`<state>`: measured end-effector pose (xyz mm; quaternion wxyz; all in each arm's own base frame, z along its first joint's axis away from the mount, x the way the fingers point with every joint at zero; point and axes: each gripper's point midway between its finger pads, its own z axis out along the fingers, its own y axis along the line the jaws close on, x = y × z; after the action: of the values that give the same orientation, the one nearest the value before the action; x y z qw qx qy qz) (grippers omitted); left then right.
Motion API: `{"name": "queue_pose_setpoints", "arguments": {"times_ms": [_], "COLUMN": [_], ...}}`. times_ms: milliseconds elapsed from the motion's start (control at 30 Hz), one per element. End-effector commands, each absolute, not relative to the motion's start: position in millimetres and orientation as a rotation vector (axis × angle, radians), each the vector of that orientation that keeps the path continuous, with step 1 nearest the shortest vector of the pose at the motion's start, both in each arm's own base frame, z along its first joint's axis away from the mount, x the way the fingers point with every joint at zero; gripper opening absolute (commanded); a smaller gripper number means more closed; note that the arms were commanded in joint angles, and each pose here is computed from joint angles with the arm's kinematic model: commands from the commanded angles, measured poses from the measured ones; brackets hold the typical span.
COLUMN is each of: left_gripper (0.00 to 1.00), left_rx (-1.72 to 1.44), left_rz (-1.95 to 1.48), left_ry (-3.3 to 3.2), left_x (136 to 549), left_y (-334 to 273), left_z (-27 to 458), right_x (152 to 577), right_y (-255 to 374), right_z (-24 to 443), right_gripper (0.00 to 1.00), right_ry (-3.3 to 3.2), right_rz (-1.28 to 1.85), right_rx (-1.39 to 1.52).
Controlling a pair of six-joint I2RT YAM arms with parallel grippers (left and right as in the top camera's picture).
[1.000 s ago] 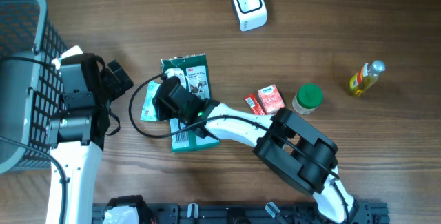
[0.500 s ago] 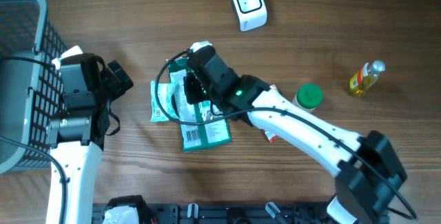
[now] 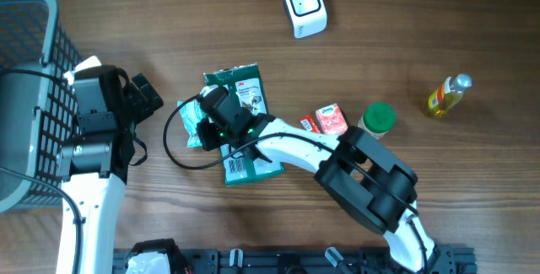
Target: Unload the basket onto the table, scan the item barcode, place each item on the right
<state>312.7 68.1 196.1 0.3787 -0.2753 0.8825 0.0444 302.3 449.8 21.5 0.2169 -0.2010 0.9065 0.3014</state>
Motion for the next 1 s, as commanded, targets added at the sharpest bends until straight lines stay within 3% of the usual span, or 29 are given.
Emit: {"name": "queue_pose_setpoints", "arguments": {"times_ms": [0,100,200,333,400,533,567,633,667,700,800,967], "left_gripper": [1.0,1.0,1.0,1.0,1.0,1.0,1.0,1.0,1.0,1.0,1.0,1.0], "left_rx": [-0.701,-0.701,-0.701,-0.701,-0.701,-0.701,-0.701,-0.701,-0.701,-0.701,-0.701,-0.701], "left_rz": [0.131,0.131,0.131,0.131,0.131,0.131,0.131,0.131,0.131,0.131,0.131,0.131], "left_ry": [2.239,2.239,2.239,2.239,2.239,2.239,2.239,2.239,2.239,2.239,2.239,2.239], "left_x": [313,313,313,313,313,313,313,313,313,313,313,313], "left_y": [72,72,72,72,72,72,72,72,72,72,72,72], "left_z": [201,201,201,201,201,201,201,201,201,201,201,201], "right_x": [317,313,310,292,290,315,319,318,316,315,308,293], "right_y": [442,404,344,332,329,336,335,330,327,326,323,317], "right_z": [109,119,73,41,36,84,100,109,108,104,94,67], "right_gripper": [0.04,0.04,0.04,0.06,0.57,0.74,0.72,0.52,0.27,0.1,0.04,0.04], "right_ry": [2.346,2.405,2.654,2.724,2.726,2.61,2.591,2.607,2.629,2.642,2.674,2.744], "right_rz": [0.871,0.742,0.579,0.63,0.629,0.666,0.678,0.69,0.693,0.686,0.682,0.716], "right_rx": [-0.568,-0.664,-0.592,-0.582,-0.583,-0.571,-0.552,-0.492,-0.452,-0.454,-0.459,-0.409]}}
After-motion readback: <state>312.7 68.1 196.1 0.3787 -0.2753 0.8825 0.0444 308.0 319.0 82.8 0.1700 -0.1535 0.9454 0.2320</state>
